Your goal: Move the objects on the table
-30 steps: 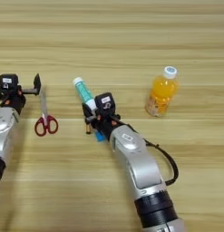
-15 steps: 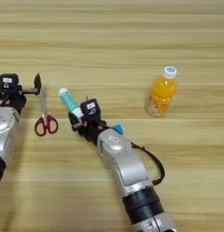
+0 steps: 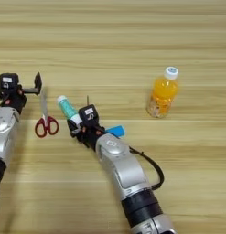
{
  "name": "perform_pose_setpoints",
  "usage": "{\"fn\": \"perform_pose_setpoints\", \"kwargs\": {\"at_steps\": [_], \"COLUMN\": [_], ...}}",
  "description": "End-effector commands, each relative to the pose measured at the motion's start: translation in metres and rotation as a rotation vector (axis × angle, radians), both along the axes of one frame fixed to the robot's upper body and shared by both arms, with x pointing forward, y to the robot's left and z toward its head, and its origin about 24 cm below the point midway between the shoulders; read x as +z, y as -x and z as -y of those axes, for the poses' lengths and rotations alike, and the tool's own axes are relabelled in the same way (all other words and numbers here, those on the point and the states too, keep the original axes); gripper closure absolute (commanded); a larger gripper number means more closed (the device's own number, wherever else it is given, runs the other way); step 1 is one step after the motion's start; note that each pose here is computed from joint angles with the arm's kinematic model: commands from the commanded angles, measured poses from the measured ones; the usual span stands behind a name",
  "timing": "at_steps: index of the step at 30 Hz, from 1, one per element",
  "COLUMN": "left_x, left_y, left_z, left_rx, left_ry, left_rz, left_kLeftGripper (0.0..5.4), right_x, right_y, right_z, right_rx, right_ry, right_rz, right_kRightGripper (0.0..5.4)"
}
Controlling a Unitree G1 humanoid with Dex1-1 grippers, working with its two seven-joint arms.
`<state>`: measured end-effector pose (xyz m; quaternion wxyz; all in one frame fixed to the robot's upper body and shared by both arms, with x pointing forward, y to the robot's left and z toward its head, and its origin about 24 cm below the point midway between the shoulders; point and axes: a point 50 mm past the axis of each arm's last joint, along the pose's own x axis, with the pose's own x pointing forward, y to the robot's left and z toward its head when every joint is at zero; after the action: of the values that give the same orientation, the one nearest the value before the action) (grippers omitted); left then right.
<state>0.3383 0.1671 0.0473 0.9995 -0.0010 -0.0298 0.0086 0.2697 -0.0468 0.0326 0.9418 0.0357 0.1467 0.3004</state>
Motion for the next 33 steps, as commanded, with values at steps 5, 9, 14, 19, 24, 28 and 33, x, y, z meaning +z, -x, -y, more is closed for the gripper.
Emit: {"fn": "perform_pose_setpoints", "kwargs": {"at_steps": [5, 9, 14, 19, 24, 28, 33], "left_x": [-0.002, -0.002, -0.002, -0.002, -0.002, -0.002, -0.001], "left_y": [0.001, 0.001, 0.002, 0.002, 0.002, 0.002, 0.002], "left_z": [0.003, 0.003, 0.003, 0.003, 0.004, 0.004, 0.006], "left_rx": [-0.005, -0.004, -0.004, -0.004, -0.004, -0.003, -0.002], "left_ry": [-0.005, -0.005, -0.005, -0.005, -0.006, -0.006, -0.005], "left_rz": [-0.015, -0.014, -0.013, -0.013, -0.012, -0.011, -0.009], "left_kLeftGripper": [0.00, 0.00, 0.00, 0.00, 0.00, 0.00, 0.00], "right_x": [0.001, 0.004, 0.009, 0.014, 0.021, 0.029, 0.038], "right_y": [0.000, 0.001, 0.002, 0.003, 0.004, 0.008, 0.017], "right_z": [-0.002, -0.003, -0.001, 0.001, 0.005, 0.014, 0.051], "right_rx": [0.023, 0.031, 0.027, 0.018, 0.007, -0.018, -0.107], "right_ry": [0.020, 0.027, 0.028, 0.031, 0.038, 0.064, 0.146], "right_rz": [0.011, 0.040, 0.071, 0.107, 0.150, 0.195, 0.253], "right_kRightGripper": [2.58, 2.15, 1.60, 0.99, 0.53, 0.11, 0.04]}}
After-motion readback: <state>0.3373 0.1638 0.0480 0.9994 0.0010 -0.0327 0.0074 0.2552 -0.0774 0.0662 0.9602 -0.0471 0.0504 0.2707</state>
